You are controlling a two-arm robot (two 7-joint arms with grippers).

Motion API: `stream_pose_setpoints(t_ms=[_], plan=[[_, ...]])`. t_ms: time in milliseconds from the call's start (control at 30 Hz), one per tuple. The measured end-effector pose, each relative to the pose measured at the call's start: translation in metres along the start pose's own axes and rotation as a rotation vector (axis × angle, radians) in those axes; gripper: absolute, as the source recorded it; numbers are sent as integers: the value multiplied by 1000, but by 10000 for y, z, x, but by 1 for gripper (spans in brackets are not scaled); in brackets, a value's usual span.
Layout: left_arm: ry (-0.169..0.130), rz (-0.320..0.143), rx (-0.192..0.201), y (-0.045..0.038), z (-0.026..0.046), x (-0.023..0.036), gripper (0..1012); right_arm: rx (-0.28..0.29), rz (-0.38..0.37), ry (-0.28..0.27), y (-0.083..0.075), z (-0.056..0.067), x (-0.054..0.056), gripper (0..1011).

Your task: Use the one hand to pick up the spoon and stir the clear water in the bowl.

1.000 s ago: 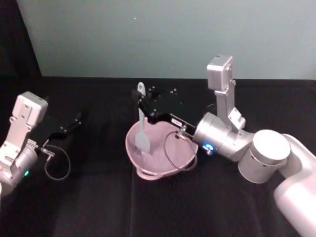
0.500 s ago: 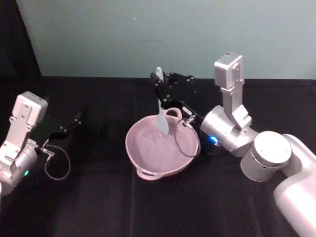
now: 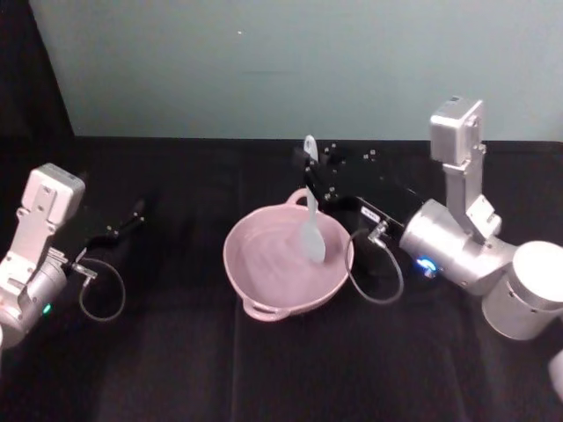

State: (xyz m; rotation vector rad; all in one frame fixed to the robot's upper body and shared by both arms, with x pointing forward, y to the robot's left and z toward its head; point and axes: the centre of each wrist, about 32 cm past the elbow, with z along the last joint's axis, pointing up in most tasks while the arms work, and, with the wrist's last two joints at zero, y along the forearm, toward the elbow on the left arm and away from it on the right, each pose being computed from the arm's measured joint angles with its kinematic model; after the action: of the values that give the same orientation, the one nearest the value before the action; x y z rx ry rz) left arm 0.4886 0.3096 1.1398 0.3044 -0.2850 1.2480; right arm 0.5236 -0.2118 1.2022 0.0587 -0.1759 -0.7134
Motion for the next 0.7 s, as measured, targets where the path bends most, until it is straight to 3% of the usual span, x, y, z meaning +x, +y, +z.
stream_pose_setpoints(t_ms=[267, 500, 700], plan=[[0, 0, 0, 0, 0, 0, 1011, -20, 109, 77, -89, 119, -65, 134], [0, 0, 0, 0, 0, 0, 1011, -21, 154, 124, 40, 66, -149, 134], [0, 0, 0, 0, 0, 0, 1011, 1, 142, 135, 209, -17, -184, 134]])
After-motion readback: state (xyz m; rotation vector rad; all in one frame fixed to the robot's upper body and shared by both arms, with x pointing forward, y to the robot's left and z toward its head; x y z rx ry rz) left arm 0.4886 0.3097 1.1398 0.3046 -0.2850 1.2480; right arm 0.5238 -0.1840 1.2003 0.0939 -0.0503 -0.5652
